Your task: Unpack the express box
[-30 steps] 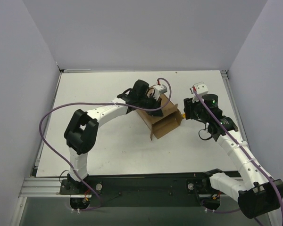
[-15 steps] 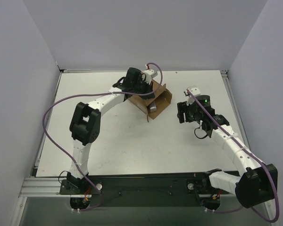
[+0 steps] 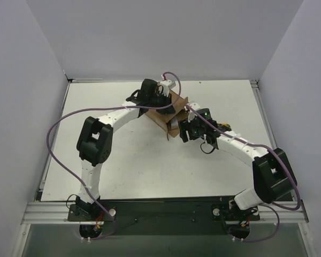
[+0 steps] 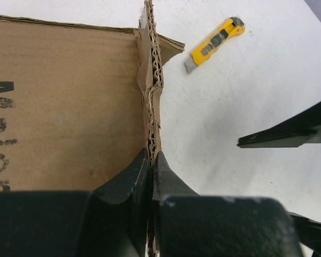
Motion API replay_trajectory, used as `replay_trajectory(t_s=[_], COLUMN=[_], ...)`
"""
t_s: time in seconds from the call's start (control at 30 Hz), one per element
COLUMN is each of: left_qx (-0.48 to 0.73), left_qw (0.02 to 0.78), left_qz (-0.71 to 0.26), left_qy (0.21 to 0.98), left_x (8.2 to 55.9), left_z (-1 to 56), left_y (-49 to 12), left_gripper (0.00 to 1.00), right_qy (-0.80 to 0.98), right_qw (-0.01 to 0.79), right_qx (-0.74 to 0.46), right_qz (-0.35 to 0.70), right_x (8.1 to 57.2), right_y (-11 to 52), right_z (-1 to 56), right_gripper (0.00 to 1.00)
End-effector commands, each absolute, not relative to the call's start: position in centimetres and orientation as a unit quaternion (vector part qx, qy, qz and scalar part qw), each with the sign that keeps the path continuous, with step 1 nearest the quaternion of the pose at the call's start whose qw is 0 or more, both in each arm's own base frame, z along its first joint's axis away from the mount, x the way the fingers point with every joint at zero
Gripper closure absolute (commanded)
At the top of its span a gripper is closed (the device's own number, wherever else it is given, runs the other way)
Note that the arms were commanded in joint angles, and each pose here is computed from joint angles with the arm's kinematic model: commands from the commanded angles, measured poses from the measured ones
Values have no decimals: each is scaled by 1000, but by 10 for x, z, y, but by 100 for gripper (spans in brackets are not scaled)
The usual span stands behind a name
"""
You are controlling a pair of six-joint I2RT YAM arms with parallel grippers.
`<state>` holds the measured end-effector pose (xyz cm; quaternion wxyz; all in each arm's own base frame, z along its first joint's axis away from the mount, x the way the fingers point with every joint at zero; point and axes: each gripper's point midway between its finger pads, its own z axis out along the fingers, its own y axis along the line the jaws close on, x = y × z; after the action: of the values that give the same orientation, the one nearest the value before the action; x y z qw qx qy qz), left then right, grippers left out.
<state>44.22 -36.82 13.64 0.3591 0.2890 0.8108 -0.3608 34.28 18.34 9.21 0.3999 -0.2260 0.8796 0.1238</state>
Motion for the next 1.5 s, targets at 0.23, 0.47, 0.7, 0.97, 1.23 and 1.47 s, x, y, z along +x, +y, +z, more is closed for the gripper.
replay_trajectory(t_s=[0.23, 0.47, 0.7, 0.97, 1.23, 1.47], left_qx=[219, 197, 188, 189, 190, 192], left_qw=[263, 251, 251, 247, 246, 240], left_qz=[-439, -456, -470, -471, -477, -481], left_qy=[831, 831, 825, 825, 822, 821], left_x=[409, 414, 421, 420, 418, 414], left_z=[128, 124, 130, 129, 129, 128], left_y=[-365, -359, -362, -362, -363, -364], left_gripper=[100, 100, 100, 100, 100, 100], right_qy=[872, 872, 889, 883, 892, 881], right_qw=[427, 418, 392, 395, 395, 415], right_qx=[-193, -204, -185, -196, -171, -177], right_qz=[139, 152, 145, 161, 140, 144], right_x=[400, 421, 425, 419, 423, 437], right_y=[219, 246, 249, 260, 238, 246], right_z=[90, 82, 61, 66, 62, 66], right_gripper=[30, 29, 30, 34, 35, 32])
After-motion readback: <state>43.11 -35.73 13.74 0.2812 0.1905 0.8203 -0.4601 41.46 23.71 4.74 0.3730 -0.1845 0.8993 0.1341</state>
